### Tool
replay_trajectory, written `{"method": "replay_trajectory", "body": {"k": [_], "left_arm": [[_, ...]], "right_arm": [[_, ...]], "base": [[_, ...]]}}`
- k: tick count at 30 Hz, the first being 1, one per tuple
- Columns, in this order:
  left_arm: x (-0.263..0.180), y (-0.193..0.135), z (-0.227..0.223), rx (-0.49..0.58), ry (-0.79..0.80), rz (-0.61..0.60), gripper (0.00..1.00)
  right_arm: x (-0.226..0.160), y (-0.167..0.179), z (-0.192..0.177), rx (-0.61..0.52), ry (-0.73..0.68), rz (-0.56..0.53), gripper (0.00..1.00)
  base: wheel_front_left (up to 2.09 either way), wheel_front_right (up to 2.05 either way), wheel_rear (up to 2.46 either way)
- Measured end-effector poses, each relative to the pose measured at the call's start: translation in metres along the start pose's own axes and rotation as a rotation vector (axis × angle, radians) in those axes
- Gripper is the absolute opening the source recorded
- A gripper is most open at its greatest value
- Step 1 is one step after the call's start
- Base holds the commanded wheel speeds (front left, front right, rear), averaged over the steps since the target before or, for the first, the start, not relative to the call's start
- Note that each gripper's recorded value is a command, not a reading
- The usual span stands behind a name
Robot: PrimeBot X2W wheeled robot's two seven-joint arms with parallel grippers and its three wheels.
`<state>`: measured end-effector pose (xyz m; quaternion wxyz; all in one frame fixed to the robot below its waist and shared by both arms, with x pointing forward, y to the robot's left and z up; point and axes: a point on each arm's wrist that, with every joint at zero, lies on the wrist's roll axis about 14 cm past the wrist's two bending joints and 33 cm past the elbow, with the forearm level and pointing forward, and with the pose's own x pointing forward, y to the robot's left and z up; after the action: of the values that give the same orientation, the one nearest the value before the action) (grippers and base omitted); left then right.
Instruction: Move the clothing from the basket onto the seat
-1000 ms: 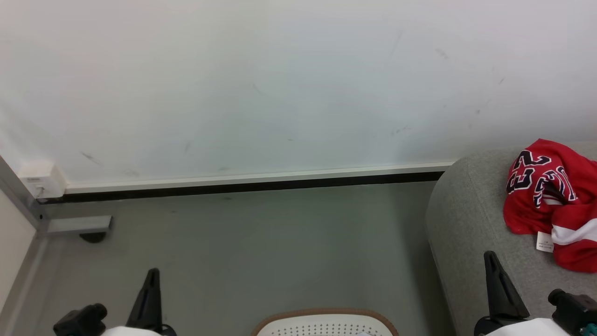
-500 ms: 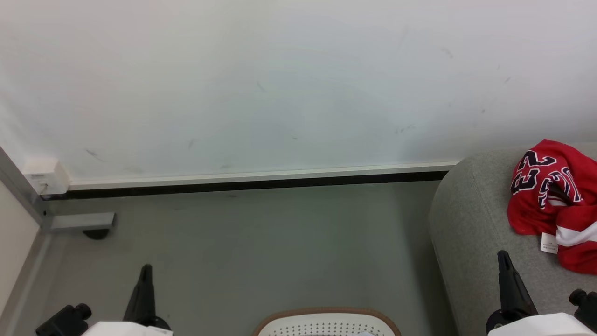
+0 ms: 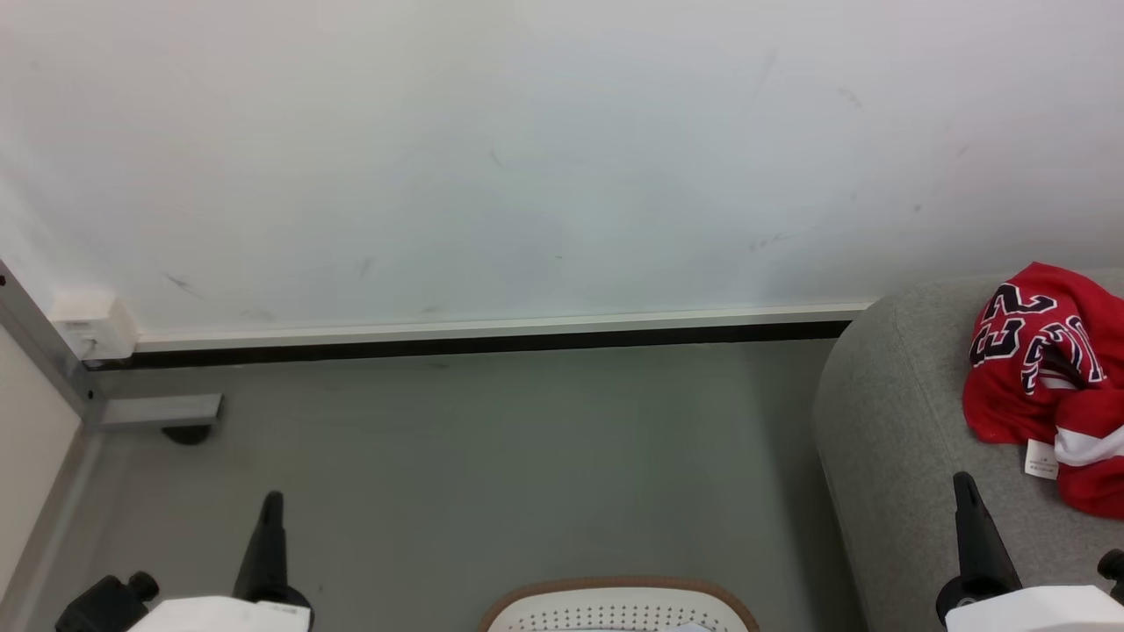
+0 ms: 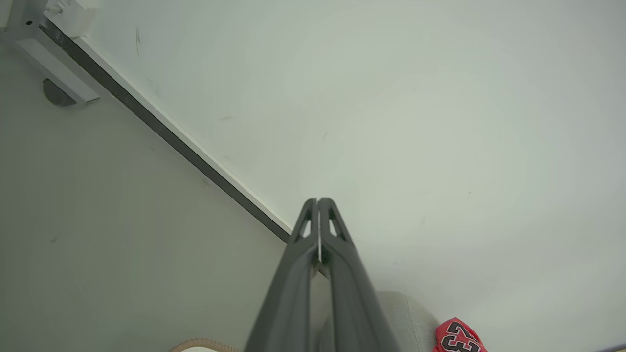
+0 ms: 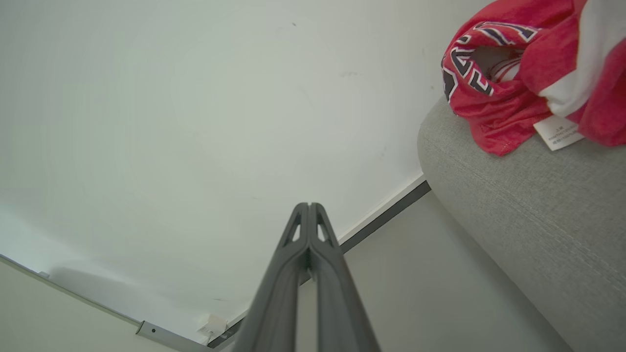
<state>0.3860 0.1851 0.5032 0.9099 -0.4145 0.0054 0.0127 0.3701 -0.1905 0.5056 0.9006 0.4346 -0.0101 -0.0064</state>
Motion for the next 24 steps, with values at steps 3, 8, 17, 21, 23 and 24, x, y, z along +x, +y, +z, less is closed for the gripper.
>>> {"method": "replay_trajectory", "body": {"k": [3,8,17,21,23,24], "left_arm": [[0.0001,0.0006,0.0008,-0.037,0.000,0.006,0.00],[0.0005,0.0013,0.0024,-0.096,0.001,0.012,0.00],[0.0017,0.0015,0.0054,-0.193,0.002,0.017,0.00],[0.0018,0.0016,0.0065,-0.239,0.002,0.019,0.00],[0.0019,0.0012,0.0071,-0.257,0.003,0.017,0.00],[0.0019,0.0010,0.0075,-0.263,0.003,0.017,0.00]], "right_arm": [[0.0010,-0.0006,0.0011,0.037,-0.001,-0.003,0.00],[0.0031,-0.0006,0.0028,0.092,-0.003,-0.005,0.00],[0.0061,-0.0016,0.0051,0.181,0.000,-0.007,0.00],[0.0072,-0.0019,0.0054,0.217,0.003,-0.008,0.00],[0.0076,-0.0021,0.0055,0.241,0.003,-0.009,0.00],[0.0078,-0.0023,0.0056,0.251,0.003,-0.010,0.00]], "base": [[0.00,0.00,0.00],[0.00,0.00,0.00],[0.00,0.00,0.00],[0.00,0.00,0.00],[0.00,0.00,0.00],[0.00,0.00,0.00]]}}
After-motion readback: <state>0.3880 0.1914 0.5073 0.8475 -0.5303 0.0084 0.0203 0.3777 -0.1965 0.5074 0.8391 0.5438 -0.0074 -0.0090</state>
